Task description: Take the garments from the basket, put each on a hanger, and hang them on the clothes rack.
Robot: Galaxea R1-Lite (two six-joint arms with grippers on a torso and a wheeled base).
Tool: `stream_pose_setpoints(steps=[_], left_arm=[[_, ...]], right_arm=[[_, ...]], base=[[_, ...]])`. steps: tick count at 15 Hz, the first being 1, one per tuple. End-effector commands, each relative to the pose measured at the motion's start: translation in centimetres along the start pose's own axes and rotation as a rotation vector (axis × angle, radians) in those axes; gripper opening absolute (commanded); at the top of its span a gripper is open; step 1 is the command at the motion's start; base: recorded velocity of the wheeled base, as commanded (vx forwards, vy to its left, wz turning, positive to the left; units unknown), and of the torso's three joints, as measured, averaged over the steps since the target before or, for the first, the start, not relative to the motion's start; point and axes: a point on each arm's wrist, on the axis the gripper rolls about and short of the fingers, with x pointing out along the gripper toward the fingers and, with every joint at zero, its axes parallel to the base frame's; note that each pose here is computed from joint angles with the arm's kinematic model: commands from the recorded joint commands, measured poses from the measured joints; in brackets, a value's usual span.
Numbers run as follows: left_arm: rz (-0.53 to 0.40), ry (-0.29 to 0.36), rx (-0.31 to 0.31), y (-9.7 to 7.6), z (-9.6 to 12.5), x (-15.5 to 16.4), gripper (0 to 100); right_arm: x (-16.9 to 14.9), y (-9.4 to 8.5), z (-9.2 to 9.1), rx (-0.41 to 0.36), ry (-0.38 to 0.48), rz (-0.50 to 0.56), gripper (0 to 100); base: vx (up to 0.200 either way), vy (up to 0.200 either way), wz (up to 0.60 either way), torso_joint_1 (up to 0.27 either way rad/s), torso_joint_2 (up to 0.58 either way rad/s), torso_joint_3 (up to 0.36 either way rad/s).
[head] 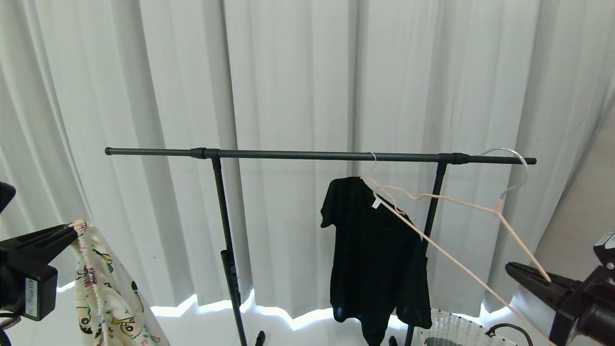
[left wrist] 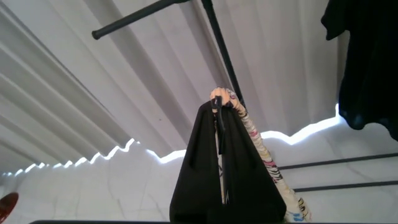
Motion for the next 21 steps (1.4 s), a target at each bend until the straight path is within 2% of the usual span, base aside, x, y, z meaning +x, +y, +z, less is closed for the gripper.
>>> stream_pose_setpoints(steps=[1, 4, 5, 6, 7, 8, 9, 10, 11, 12, 14, 17, 21], left_arm=[[-0.036, 0.059, -0.001, -0.6, 0.2, 1.8, 0], [-0.126, 0.142, -0.095, -2.5, 0.3, 4.3, 0], [-0.151, 0.171, -0.102, -3.1, 0.2, 5.0, 0], [-0.155, 0.176, -0.102, -3.2, 0.3, 5.1, 0], [-0.180, 0.207, -0.110, -4.0, 0.7, 6.5, 0], [-0.182, 0.223, -0.161, -4.3, 1.3, 7.6, 0], [-0.179, 0.232, -0.248, -4.7, 2.3, 8.8, 0], [-0.170, 0.231, -0.317, -4.9, 3.2, 9.5, 0], [-0.163, 0.235, -0.342, -5.1, 3.5, 9.9, 0], [-0.162, 0.242, -0.341, -5.2, 3.4, 10.1, 0], [-0.152, 0.265, -0.351, -5.5, 3.2, 10.8, 0], [-0.009, 0.305, -0.350, -5.9, 3.3, 12.7, 0], [0.014, 0.282, -0.371, -5.8, 4.4, 13.4, 0]], right_arm=[[1.1, 3.1, 0.0, -0.037, 0.033, 0.221, 0], [2.2, 6.3, -0.2, -0.063, 0.082, 0.411, 0], [2.8, 7.4, -0.1, -0.049, 0.104, 0.460, 0], [2.9, 7.6, 0.0, -0.043, 0.106, 0.471, 0], [3.9, 9.7, 0.3, 0.007, 0.134, 0.503, 0], [4.4, 10.9, 0.5, 0.030, 0.146, 0.501, 0], [5.1, 11.5, 0.9, 0.037, 0.143, 0.500, 0], [5.7, 11.9, 1.2, 0.042, 0.140, 0.499, 0], [6.5, 12.3, 1.6, 0.058, 0.134, 0.496, 0], [7.0, 12.7, 2.2, 0.085, 0.120, 0.499, 0], [7.6, 13.0, 2.5, 0.092, 0.116, 0.500, 0], [7.4, 13.0, 2.6, 0.096, 0.112, 0.502, 0], [7.4, 13.0, 2.8, 0.098, 0.104, 0.505, 0]], base=[[0.000, 0.000, 0.00, 0.000, 0.00, 0.000], [0.000, 0.000, 0.00, 0.000, 0.00, 0.000], [0.000, 0.000, 0.00, 0.000, 0.00, 0.000], [0.000, 0.000, 0.00, 0.000, 0.00, 0.000], [0.000, 0.000, 0.00, 0.000, 0.00, 0.000], [0.000, 0.000, 0.00, 0.000, 0.00, 0.000], [0.000, 0.000, 0.00, 0.000, 0.00, 0.000], [0.000, 0.000, 0.00, 0.000, 0.00, 0.000], [0.000, 0.000, 0.00, 0.000, 0.00, 0.000], [0.000, 0.000, 0.00, 0.000, 0.00, 0.000], [0.000, 0.000, 0.00, 0.000, 0.00, 0.000], [0.000, 0.000, 0.00, 0.000, 0.00, 0.000], [0.000, 0.000, 0.00, 0.000, 0.00, 0.000]])
